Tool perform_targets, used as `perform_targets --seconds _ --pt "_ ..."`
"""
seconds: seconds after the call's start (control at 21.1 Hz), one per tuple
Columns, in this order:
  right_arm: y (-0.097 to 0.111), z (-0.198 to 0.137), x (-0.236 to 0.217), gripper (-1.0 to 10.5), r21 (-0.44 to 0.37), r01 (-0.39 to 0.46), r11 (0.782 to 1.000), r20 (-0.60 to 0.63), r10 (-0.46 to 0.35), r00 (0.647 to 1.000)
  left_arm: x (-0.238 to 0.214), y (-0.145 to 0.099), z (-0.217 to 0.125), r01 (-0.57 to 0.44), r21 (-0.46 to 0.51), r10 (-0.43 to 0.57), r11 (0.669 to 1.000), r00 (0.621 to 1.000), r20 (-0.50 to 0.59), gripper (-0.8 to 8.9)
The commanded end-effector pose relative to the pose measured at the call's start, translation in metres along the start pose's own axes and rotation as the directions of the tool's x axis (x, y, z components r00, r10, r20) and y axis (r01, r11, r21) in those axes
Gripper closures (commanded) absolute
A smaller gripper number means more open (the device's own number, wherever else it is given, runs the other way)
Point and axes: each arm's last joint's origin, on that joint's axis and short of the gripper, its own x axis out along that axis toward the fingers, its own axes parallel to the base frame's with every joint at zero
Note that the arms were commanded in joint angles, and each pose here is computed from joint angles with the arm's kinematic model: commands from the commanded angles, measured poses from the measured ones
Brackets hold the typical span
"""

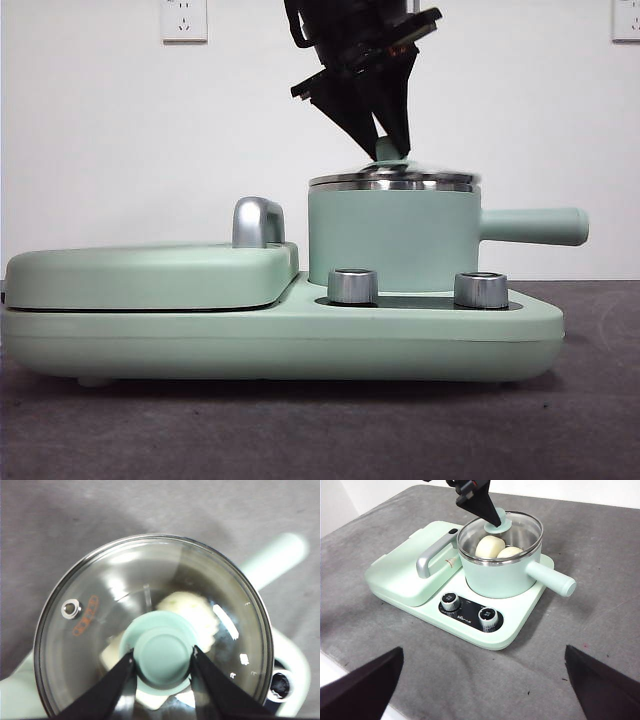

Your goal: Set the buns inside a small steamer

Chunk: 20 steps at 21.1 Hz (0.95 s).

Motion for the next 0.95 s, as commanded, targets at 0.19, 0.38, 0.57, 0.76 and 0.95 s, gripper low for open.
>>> perform_targets --seconds 0.19,0.38,0.57,0.76,0.95 --pt "0.000 0.002 -0.002 4.3 0.010 -0.008 1.000 0.019 0.008 1.000 0.008 -0.010 0.003 -0.013 0.027 0.014 1.000 1.000 -0.016 7.99" --pt "0.000 0.002 -0.002 4.3 0.010 -0.008 1.000 0.019 0.008 1.000 0.008 -0.010 0.003 -0.011 0.001 0.011 1.000 1.000 -0.014 6.97" --pt "0.000 0.002 -0.002 4.3 0.010 -0.008 1.000 0.019 0.008 1.000 0.004 -0.010 0.004 -0.015 -0.056 0.015 0.998 1.000 0.003 2.32" --pt "0.000 0.002 -0.002 4.3 0.010 -0.008 1.000 0.018 0.008 1.000 -0.023 -0.010 0.000 -0.019 -0.112 0.019 0.994 1.000 0.002 2.18" --pt "0.000 0.002 -0.002 4.3 0.010 -0.009 1.000 0.019 0.008 1.000 -0.071 -0.017 -0.018 -0.012 -0.184 -0.002 0.983 0.997 -0.075 2.20"
